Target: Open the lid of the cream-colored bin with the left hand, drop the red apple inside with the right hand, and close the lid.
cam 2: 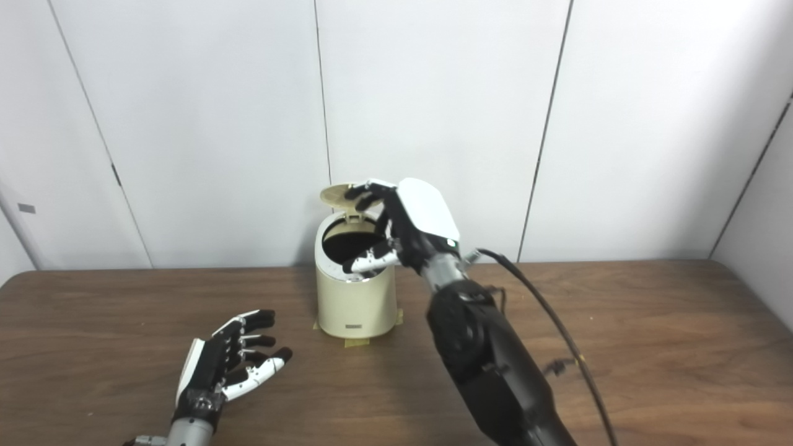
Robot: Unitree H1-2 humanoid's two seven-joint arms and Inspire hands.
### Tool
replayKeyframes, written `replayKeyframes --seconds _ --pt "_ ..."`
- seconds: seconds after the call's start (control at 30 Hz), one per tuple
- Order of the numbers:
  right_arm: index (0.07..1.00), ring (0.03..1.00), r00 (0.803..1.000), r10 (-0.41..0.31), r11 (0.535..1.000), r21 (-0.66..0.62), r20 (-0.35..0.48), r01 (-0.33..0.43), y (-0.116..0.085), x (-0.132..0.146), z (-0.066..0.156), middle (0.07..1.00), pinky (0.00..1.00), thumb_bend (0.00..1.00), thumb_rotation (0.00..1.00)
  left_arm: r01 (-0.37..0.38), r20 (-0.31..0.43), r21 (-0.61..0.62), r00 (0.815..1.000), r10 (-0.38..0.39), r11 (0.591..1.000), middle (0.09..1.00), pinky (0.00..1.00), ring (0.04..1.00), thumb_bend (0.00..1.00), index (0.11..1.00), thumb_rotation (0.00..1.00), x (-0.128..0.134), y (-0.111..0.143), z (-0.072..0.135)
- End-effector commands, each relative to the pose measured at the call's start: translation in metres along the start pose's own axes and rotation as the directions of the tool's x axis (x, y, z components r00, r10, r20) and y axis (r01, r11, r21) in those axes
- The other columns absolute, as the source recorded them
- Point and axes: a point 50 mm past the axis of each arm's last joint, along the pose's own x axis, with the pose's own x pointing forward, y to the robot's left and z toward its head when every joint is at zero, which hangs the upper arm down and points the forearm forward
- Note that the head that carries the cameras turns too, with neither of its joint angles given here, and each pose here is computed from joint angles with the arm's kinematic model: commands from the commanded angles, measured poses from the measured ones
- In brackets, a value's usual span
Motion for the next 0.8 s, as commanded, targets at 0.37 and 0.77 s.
replayKeyframes --seconds 0.37,0.77 --pt "0.753 0.395 0.984 -0.174 0.971 0.172 0.022 0.168 -0.059 -0.069 -0.065 0.638 0.31 0.81 0.1 0.0 0.09 -0.023 0.996 0.002 1.0 0.747 0.56 0.664 0.63 0.752 0.09 0.007 -0.001 0.02" --pt "0.853 0.66 0.993 0.032 0.951 0.309 -0.114 0.005 -0.036 -0.103 -0.112 0.84 0.49 0.87 0.25 0.011 0.134 -0.03 0.991 -0.007 0.999 0.742 0.56 0.68 0.66 0.756 0.13 0.011 -0.003 0.026"
